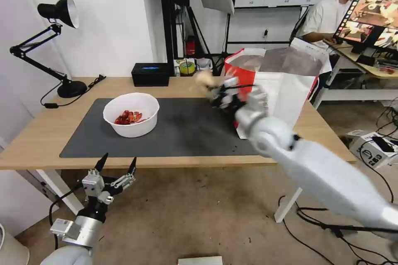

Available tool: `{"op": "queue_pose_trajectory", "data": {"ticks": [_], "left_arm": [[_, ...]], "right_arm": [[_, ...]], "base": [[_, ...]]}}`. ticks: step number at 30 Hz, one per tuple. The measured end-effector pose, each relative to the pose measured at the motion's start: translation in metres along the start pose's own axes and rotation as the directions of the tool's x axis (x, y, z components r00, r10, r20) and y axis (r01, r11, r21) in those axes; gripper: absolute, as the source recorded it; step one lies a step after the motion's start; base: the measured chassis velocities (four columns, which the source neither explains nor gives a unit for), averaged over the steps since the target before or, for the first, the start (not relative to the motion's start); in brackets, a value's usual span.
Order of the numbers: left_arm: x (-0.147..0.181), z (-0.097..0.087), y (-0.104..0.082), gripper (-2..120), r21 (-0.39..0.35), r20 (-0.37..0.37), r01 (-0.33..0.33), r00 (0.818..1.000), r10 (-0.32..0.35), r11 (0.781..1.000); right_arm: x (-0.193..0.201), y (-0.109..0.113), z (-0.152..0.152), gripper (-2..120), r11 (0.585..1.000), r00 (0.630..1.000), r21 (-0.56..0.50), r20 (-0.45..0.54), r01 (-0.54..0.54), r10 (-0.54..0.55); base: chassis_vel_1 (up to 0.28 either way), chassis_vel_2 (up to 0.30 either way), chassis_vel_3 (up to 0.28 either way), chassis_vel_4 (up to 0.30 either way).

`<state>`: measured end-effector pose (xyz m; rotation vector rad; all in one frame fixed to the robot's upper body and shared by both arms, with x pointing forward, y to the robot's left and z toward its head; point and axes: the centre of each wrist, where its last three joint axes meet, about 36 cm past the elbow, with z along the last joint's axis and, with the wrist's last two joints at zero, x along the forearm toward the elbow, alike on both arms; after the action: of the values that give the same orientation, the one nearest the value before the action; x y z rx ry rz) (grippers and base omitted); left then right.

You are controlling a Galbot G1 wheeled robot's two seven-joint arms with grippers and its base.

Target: Pick up the trash from the table and place it into the takeout bag.

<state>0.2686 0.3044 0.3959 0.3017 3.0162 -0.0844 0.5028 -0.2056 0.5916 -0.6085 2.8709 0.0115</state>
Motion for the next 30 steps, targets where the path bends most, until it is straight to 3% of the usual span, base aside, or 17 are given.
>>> {"op": "queue_pose_trajectory", "data": {"ticks": [6,20,25,30], "left_arm": [[-0.001,-0.001,-0.005,100,0.004,-0.001,-0.010,1.000,0.010,1.000],[0.005,-0.006,-0.010,100,0.010,0.001,-0.013,1.000,0.013,1.000],[0.006,-0.008,-0.011,100,0.011,0.002,-0.015,1.000,0.015,1.000],[0.007,-0.010,-0.013,100,0.013,0.006,-0.017,1.000,0.017,1.000]], "right_arm": [[0.007,-0.034,-0.032,4,0.991,0.989,0.010,0.068,-0.136,0.135],[0.004,-0.105,-0.027,5,0.956,0.955,-0.012,-0.062,-0.293,0.292],[0.011,-0.113,-0.040,25,0.954,0.933,0.002,-0.208,-0.300,0.294],[0.016,-0.114,-0.048,38,0.953,0.911,0.047,-0.284,-0.298,0.299]], "base": [[0.000,0.000,0.000,0.000],[0.000,0.000,0.000,0.000],[0.000,0.000,0.000,0.000],[0.000,0.000,0.000,0.000]]}}
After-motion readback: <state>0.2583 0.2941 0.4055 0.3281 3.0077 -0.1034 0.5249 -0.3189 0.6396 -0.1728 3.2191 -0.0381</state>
